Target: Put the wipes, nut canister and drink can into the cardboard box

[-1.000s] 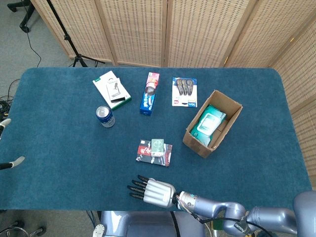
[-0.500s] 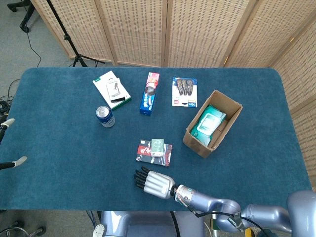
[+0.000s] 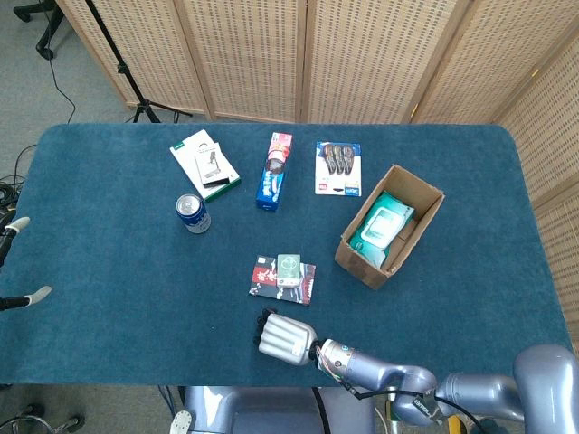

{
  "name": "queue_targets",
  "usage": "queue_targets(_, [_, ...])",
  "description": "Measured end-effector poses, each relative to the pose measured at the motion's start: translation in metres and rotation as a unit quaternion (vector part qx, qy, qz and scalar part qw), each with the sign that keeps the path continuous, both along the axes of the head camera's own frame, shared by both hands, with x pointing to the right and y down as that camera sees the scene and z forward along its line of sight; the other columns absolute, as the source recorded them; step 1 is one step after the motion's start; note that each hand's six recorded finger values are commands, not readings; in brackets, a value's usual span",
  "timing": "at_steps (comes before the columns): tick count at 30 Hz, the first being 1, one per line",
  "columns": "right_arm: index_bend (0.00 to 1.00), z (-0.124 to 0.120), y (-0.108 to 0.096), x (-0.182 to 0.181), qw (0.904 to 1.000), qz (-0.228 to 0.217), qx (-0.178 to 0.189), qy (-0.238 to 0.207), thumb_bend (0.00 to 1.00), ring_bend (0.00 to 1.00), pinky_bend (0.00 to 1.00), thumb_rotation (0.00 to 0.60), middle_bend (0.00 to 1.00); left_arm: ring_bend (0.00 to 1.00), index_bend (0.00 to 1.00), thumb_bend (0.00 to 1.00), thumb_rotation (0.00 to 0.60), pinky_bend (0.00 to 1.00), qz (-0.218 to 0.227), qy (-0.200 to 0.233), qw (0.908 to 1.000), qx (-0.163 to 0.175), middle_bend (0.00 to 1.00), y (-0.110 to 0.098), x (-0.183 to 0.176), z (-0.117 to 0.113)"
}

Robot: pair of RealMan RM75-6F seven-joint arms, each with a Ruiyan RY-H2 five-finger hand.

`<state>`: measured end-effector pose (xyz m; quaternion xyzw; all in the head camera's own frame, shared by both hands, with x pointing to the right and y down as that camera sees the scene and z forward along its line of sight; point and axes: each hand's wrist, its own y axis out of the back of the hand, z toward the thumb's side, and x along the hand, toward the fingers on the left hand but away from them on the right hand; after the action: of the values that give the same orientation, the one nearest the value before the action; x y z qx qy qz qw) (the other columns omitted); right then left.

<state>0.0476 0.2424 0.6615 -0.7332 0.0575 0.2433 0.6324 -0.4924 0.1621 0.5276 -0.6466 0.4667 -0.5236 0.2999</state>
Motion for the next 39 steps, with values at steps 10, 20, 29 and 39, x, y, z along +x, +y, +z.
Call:
queue_targets(10, [0.60, -0.051, -0.050, 0.007, 0.9951, 0.058, 0.029, -0.074, 0.49, 0.40, 0.39, 0.600, 0.53, 0.00, 0.11, 0.00, 0.600, 0.06, 0.002, 0.000, 1.0000, -0.004, 0.00, 0.000, 0.001, 0.001])
queue_targets(20, [0.61, -0.123, -0.177, 0.056, 0.9629, 0.200, 0.146, -0.106, 0.49, 0.42, 0.39, 0.600, 0.54, 0.00, 0.11, 0.00, 0.600, 0.06, 0.006, -0.003, 0.9999, -0.012, 0.00, 0.001, 0.004, 0.004])
queue_targets(29, [0.61, -0.101, -0.245, 0.147, 0.9300, 0.331, 0.160, -0.018, 0.51, 0.42, 0.39, 0.600, 0.54, 0.00, 0.11, 0.00, 0.600, 0.06, 0.007, -0.005, 0.9999, -0.013, 0.00, 0.001, 0.007, 0.005])
queue_targets(39, [0.57, -0.053, -0.249, 0.203, 0.9151, 0.372, 0.142, 0.061, 0.46, 0.41, 0.39, 0.600, 0.47, 0.00, 0.11, 0.00, 0.600, 0.06, 0.010, -0.006, 0.9998, -0.017, 0.00, 0.003, 0.008, 0.006])
